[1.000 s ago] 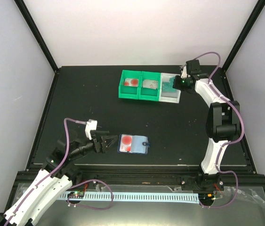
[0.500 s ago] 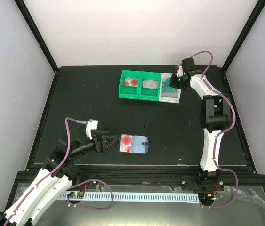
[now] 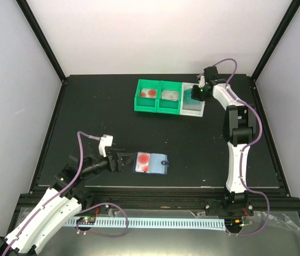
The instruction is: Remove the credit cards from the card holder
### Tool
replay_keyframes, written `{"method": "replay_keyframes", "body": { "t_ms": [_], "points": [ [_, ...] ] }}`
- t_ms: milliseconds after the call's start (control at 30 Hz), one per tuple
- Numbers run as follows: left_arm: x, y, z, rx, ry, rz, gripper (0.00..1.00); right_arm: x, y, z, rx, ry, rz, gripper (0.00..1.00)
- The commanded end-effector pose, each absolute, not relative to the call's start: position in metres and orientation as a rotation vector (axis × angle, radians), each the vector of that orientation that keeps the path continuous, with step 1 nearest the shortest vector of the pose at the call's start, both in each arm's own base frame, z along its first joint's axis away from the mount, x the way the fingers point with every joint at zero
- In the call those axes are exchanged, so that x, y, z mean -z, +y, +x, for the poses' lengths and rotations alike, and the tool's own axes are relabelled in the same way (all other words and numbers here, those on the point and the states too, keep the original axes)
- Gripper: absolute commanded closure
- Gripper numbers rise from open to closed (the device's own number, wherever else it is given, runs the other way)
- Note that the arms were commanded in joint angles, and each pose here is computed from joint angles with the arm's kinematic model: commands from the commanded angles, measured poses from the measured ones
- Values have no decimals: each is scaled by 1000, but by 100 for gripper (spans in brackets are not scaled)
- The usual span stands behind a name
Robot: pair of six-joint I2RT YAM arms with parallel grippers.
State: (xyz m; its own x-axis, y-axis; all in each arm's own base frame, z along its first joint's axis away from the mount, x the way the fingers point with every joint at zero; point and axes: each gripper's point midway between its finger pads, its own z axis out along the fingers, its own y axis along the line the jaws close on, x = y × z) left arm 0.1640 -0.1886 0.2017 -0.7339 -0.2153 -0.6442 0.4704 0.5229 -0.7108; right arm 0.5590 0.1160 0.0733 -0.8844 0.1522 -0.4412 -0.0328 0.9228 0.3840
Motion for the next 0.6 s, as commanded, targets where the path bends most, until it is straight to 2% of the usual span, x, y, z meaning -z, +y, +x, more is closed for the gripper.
{"method": "replay_keyframes", "body": {
  "t_ms": [0,300,567],
  "points": [
    [-212,-188,169,1225,2027,211,1,-80,104,570,-479,2578,102,92],
    [-211,-189,173,1226,2035,201,1,-86,99,575,-452,2559,126,86],
    [-199,-189,177,1204,2068,182,1,-104,96,570,-447,2546,155,74]
  ]
}}
